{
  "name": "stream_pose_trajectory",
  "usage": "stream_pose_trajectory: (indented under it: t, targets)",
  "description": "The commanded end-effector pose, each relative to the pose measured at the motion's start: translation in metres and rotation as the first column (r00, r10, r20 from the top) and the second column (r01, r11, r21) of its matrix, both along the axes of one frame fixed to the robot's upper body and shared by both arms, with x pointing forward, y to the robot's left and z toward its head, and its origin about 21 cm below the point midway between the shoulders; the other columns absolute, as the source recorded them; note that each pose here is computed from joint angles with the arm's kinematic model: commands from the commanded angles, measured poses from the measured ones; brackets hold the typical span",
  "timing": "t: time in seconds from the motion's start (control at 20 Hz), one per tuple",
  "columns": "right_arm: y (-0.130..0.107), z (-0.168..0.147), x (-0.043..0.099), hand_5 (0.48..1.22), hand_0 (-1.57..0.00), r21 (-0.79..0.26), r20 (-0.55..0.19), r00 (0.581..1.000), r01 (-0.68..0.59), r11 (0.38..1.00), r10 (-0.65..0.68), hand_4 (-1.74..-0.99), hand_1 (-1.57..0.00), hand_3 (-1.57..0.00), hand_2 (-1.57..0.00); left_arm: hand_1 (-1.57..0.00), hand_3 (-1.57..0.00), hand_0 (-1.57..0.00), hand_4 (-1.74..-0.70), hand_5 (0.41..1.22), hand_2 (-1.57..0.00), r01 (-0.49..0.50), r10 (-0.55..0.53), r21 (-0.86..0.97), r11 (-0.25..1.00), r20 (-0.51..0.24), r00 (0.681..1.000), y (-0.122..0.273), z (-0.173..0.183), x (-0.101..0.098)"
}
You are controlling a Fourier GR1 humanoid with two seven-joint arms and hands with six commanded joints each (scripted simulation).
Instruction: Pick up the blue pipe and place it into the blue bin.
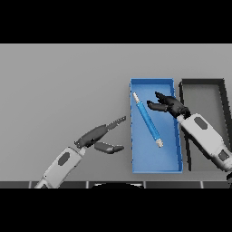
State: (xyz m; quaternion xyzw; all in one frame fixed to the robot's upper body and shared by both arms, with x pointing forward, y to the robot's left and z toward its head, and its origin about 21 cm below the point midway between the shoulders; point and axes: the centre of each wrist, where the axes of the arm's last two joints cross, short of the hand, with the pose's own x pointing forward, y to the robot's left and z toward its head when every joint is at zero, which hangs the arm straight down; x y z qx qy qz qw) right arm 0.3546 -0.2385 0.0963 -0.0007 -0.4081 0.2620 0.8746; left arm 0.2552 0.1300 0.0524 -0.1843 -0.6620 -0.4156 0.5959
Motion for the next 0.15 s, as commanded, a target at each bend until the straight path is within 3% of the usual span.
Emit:
stream_pose_trajectory:
  t: [0.0,0.1]
  targets:
    - [-0.0003,0.0029,0.0026,0.766,-0.02,-0.001,0.000,1.000,0.014,1.000,-0.014,-1.186,-0.01,-0.01,-0.01,0.00,0.00,0.00,-0.83,0.472,0.00,0.001,-0.001,0.002,1.000,0.003,1.000,-0.0017,0.0018,-0.0004]
    - [-0.0026,0.0009,0.0001,0.769,-0.02,0.000,0.001,1.000,0.005,1.000,-0.005,-1.186,-0.01,-0.01,-0.01,0.00,0.00,0.00,-0.83,0.474,0.00,0.000,0.000,0.008,1.000,0.000,1.000,-0.0043,0.0024,-0.0044]
